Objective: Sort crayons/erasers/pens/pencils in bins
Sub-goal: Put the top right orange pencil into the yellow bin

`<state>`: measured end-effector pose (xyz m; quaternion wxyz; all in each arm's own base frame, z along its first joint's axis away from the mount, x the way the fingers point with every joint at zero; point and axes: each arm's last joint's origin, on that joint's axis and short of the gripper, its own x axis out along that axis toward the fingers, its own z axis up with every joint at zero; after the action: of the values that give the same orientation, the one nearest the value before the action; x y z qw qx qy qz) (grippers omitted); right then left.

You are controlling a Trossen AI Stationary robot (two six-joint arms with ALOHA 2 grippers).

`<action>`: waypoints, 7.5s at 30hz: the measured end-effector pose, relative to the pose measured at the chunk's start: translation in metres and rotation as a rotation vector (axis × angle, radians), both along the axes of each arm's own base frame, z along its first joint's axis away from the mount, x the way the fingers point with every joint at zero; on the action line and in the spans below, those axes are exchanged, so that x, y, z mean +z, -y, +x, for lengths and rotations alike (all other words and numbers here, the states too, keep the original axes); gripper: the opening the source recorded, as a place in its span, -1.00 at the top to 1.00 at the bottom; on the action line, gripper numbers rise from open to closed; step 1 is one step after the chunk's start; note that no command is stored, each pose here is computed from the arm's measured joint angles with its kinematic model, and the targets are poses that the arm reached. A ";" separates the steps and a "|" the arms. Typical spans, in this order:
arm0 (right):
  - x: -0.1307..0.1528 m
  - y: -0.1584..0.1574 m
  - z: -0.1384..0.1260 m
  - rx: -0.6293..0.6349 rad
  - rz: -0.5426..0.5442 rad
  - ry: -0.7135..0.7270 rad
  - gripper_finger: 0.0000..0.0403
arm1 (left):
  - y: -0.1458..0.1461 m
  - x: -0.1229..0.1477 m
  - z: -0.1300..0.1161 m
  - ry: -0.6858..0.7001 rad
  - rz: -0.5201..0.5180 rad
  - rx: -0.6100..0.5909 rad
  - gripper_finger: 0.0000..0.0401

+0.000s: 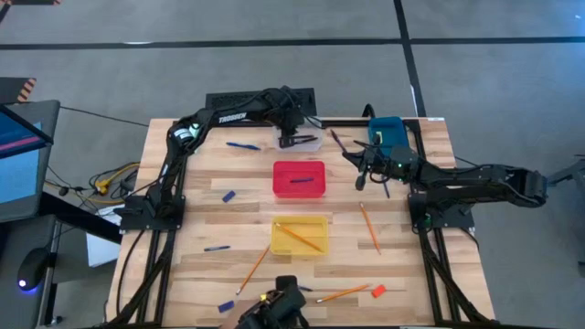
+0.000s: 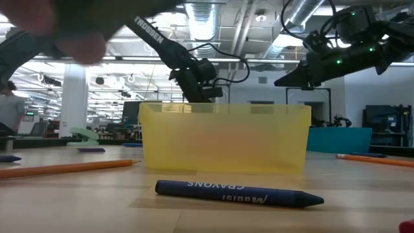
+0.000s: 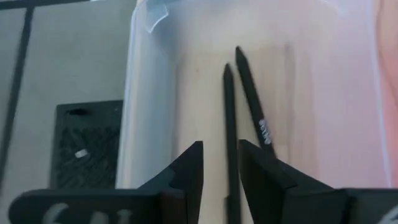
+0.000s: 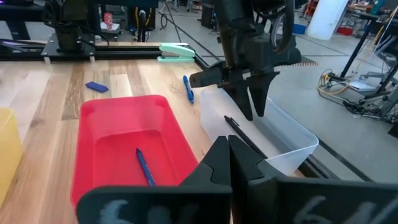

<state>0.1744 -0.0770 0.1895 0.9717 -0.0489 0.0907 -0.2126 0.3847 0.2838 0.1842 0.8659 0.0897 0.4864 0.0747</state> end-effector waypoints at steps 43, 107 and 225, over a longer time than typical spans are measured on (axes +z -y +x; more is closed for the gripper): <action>-0.013 -0.024 0.006 -0.060 0.143 -0.073 0.99 | 0.115 0.033 -0.107 0.619 0.118 0.177 1.00; -0.057 -0.146 0.028 -0.686 1.065 -0.879 0.51 | 0.184 -0.011 -0.163 0.897 0.014 0.085 1.00; -0.033 -0.153 0.185 0.281 0.846 -0.570 0.84 | 0.173 -0.016 -0.168 0.857 0.084 0.325 1.00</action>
<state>0.3592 0.0756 0.1564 0.8624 0.2800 0.4217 -0.0036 0.2165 0.1106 0.1685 0.9617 0.0083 0.0888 0.2593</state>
